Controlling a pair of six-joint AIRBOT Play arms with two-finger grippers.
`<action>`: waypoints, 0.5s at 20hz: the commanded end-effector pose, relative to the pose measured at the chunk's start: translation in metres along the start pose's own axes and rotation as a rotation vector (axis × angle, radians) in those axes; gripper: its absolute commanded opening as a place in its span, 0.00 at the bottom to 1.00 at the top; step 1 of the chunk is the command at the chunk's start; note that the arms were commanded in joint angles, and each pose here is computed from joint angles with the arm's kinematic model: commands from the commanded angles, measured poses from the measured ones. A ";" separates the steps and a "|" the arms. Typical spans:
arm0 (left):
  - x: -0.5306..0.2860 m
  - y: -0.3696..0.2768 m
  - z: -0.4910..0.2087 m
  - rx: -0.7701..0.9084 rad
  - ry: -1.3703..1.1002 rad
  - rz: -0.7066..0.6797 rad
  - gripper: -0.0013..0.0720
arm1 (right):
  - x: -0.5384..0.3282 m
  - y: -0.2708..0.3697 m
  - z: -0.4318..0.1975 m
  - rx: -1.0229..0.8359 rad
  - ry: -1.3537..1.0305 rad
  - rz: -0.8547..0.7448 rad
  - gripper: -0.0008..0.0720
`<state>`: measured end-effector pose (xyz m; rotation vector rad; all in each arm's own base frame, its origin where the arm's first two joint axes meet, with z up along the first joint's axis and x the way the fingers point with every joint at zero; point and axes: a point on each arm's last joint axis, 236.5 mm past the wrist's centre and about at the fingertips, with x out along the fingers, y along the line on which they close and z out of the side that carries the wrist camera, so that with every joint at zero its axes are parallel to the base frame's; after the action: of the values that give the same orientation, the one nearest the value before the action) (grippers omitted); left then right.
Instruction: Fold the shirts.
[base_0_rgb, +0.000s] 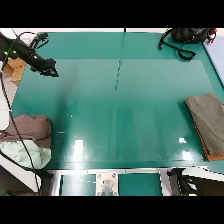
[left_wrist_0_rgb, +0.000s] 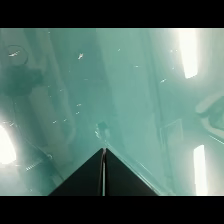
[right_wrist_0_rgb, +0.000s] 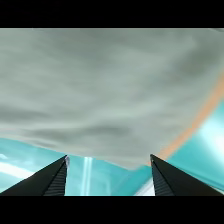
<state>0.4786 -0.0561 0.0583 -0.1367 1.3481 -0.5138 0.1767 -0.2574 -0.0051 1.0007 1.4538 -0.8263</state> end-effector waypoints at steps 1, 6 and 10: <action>-0.006 -0.004 0.003 -0.030 -0.020 0.000 0.04 | -0.026 0.068 0.019 -0.092 -0.109 0.157 0.31; -0.045 -0.017 0.006 -0.072 -0.107 0.044 0.04 | -0.056 0.195 -0.010 -0.430 -0.214 0.279 0.03; -0.051 -0.036 -0.030 -0.100 -0.040 0.057 0.04 | -0.009 0.249 -0.096 -0.703 -0.100 0.246 0.03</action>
<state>0.4576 -0.0577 0.1061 -0.1878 1.2959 -0.4231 0.3516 -0.1412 0.0392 0.6820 1.3004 -0.3125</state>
